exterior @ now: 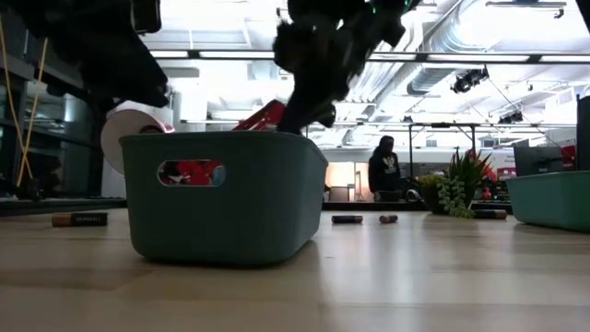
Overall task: Sort batteries
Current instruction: Put the silver battery into the blue bin, then put the black battery into the light blue bin
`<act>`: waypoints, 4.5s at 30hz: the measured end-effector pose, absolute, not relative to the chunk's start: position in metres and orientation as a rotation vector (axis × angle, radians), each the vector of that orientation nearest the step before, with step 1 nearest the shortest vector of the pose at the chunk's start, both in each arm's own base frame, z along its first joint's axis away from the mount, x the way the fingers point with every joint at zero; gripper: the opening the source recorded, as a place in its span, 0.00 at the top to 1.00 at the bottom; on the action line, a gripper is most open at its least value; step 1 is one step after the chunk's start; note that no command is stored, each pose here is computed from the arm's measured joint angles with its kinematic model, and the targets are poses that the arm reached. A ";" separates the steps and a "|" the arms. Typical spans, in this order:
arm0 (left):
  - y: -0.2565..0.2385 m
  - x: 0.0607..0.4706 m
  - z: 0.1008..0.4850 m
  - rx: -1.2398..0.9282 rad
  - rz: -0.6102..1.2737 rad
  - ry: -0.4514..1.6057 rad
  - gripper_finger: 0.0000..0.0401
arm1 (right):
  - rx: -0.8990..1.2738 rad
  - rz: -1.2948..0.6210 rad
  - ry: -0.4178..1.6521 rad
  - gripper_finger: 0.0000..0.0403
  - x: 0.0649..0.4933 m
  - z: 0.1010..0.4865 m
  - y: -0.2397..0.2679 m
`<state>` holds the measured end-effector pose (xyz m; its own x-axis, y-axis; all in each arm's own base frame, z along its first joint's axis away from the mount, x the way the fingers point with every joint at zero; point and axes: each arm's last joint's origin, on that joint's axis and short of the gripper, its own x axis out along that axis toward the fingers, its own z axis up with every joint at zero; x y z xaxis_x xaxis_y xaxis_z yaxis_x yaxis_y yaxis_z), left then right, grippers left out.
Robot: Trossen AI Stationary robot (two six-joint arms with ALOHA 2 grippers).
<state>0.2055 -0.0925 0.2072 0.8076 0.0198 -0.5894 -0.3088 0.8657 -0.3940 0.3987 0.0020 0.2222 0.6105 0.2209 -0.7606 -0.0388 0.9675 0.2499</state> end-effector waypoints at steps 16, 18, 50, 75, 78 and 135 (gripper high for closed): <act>-0.095 0.200 0.209 -0.482 0.082 0.671 0.68 | 0.271 0.233 0.847 0.75 0.407 0.208 0.109; -0.096 0.200 0.210 -0.480 0.075 0.670 0.68 | 0.290 0.196 0.827 0.68 0.409 0.212 0.108; -0.169 0.138 0.159 -1.131 1.032 1.247 0.68 | 0.153 0.088 0.902 0.50 0.420 0.265 0.059; -0.157 0.160 0.133 -1.041 1.166 1.257 0.84 | 0.184 0.072 0.912 0.50 0.420 0.265 0.054; -0.158 0.161 0.140 -1.027 1.091 1.180 0.92 | 0.188 0.098 0.912 0.50 0.417 0.269 0.054; -0.032 0.227 0.349 -0.267 0.284 0.359 0.92 | 0.864 -0.937 1.276 1.00 0.189 0.154 0.012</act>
<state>0.2265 -0.0324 0.3492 0.8975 0.2245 -0.3796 -0.3180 0.9258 -0.2043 0.1895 0.0120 0.1540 0.0516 -0.0887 -0.9947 0.9226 0.3855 0.0134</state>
